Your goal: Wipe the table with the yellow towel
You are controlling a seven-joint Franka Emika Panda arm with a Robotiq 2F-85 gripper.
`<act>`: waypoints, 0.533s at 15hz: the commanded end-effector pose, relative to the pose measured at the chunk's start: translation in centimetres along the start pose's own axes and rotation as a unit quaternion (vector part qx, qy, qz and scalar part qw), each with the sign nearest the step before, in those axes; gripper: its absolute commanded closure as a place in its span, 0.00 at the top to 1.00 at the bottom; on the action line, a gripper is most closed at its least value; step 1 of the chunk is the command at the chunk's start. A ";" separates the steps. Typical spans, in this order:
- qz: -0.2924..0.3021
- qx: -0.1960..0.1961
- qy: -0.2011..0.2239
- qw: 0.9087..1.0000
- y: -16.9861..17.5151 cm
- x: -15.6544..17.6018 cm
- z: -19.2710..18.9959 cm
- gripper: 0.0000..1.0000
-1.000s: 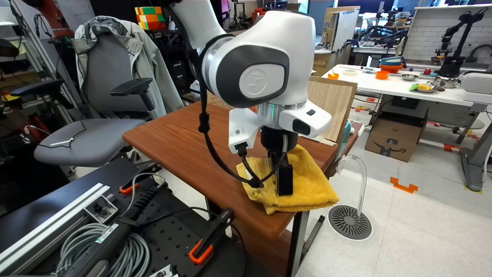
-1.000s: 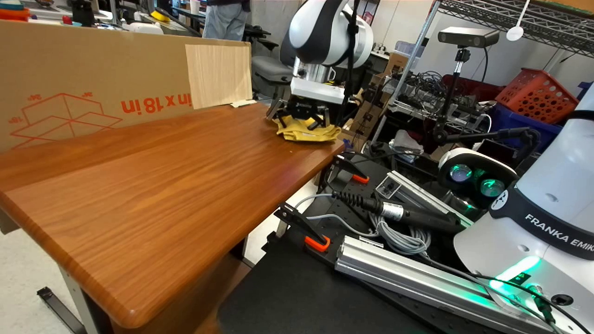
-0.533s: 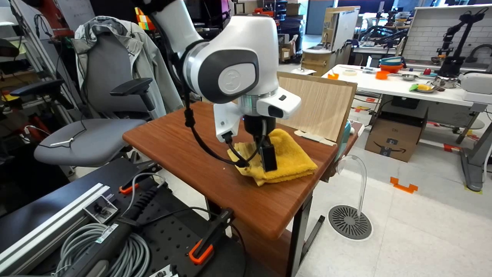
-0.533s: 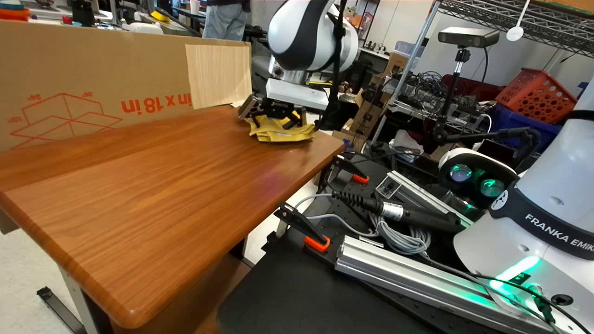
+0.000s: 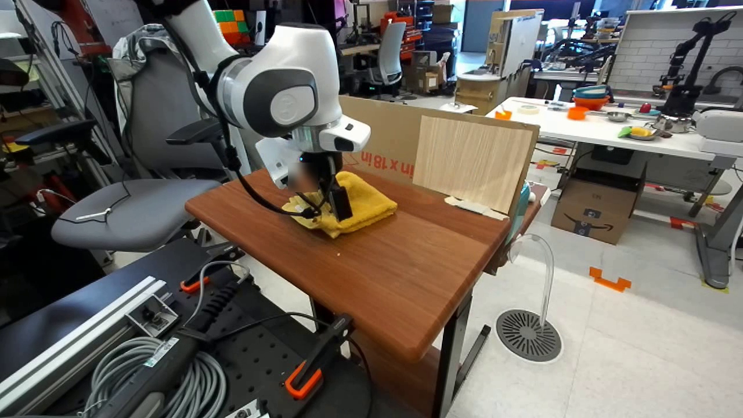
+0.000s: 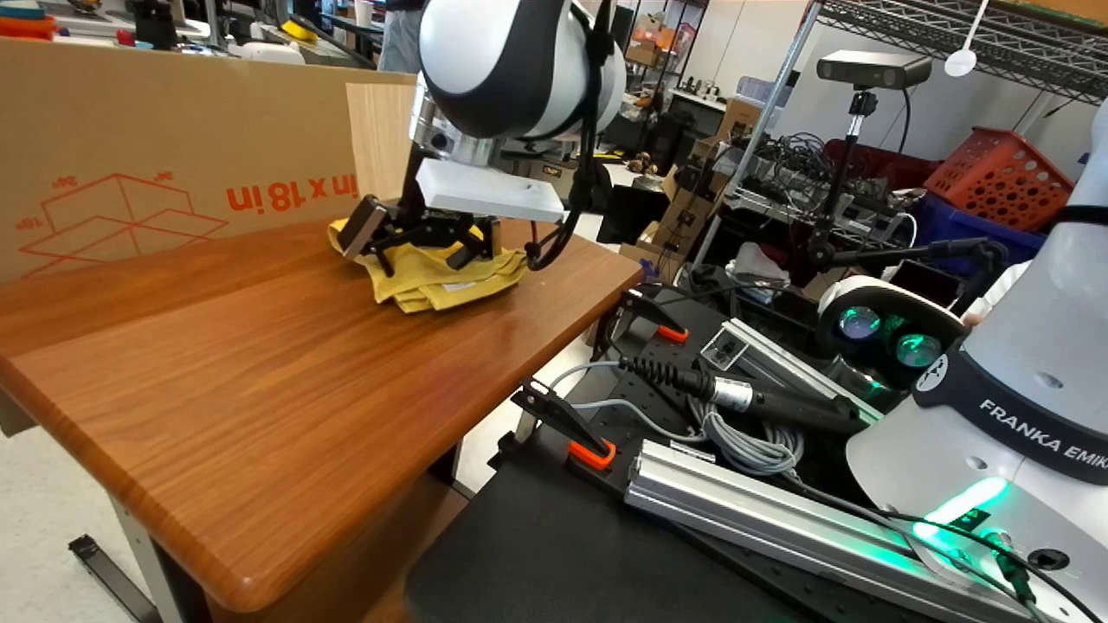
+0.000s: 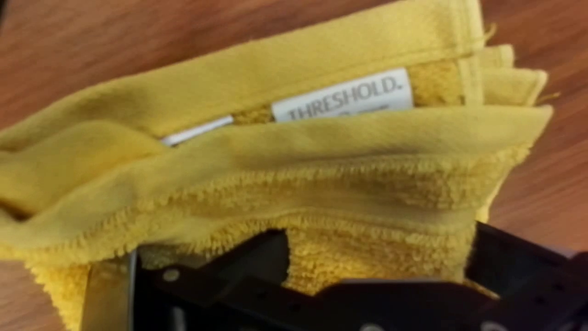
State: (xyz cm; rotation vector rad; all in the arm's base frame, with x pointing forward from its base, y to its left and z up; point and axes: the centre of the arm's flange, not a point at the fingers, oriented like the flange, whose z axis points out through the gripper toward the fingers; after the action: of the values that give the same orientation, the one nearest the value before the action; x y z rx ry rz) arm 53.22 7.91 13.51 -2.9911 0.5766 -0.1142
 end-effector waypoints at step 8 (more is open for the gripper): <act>-0.018 -0.031 -0.014 0.999 -2.1 -1.0 3.2 1.00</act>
State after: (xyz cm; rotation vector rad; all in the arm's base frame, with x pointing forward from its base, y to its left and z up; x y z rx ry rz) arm 53.42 8.67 13.59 -3.0110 0.5564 -0.1180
